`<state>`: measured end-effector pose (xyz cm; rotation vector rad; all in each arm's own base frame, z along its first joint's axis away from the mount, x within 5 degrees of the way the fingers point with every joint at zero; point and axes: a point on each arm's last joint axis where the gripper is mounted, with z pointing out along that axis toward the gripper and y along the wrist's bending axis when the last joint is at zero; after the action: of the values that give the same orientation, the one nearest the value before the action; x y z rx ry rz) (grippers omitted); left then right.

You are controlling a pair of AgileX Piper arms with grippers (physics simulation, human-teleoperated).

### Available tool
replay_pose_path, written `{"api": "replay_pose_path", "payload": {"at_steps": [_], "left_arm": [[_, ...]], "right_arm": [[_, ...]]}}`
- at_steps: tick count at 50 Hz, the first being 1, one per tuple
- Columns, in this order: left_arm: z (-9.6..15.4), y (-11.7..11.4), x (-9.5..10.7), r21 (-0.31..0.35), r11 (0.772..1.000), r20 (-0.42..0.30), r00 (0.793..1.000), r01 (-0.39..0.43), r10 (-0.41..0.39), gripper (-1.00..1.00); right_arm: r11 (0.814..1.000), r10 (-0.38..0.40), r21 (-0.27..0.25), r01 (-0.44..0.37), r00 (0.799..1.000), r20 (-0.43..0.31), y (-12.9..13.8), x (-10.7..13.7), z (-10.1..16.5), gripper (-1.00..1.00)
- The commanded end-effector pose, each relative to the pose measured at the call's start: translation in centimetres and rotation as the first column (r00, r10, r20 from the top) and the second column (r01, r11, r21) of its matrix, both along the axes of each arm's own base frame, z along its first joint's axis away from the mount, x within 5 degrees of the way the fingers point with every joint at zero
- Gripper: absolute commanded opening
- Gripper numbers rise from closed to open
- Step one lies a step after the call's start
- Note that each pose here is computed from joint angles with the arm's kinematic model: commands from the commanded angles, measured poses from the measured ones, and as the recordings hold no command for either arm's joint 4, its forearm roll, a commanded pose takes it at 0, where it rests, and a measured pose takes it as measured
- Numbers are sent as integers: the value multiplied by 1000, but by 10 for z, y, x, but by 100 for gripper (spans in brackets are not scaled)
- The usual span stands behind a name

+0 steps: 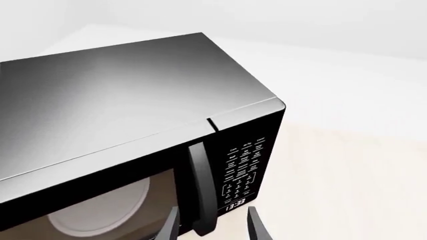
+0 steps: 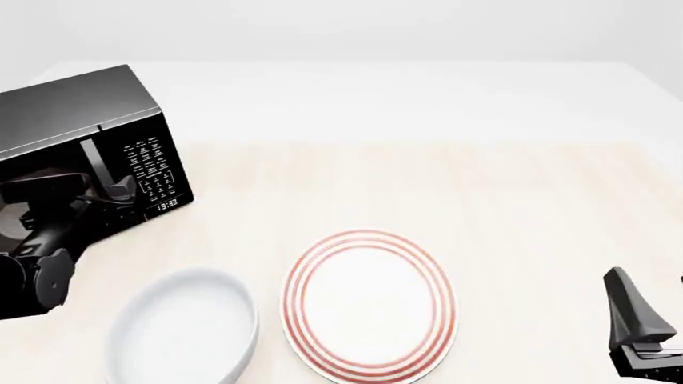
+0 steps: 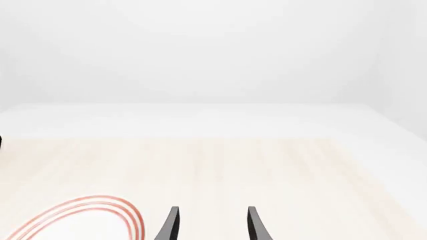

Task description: Open the microwave.

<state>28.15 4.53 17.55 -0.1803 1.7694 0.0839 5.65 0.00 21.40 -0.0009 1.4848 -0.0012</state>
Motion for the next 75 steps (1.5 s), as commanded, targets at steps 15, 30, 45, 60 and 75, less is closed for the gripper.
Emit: {"api": "replay_pose_path", "payload": {"at_steps": [15, 30, 45, 60, 75], "left_arm": [[-16, 6, 14, -16, 1000, -31, 999, -13, 13, 100], [-21, 6, 20, -19, 1000, -40, 999, -14, 13, 100], [-26, 5, 24, -30, 999, -44, 999, -11, 10, 100], [-26, 8, 23, -13, 1000, -43, 999, -17, 16, -100], [-25, 13, 20, 2, 1000, -41, 999, -28, 28, -100]], "right_arm": [[1000, 0, 0, 0, 1000, 0, 0, 0, 0, 100], [1000, 0, 0, 0, 1000, 0, 0, 0, 0, 100], [1000, 0, 0, 0, 1000, 0, 0, 0, 0, 100], [1000, 0, 0, 0, 1000, 0, 0, 0, 0, 100], [1000, 0, 0, 0, 1000, 0, 0, 0, 0, 100]]}}
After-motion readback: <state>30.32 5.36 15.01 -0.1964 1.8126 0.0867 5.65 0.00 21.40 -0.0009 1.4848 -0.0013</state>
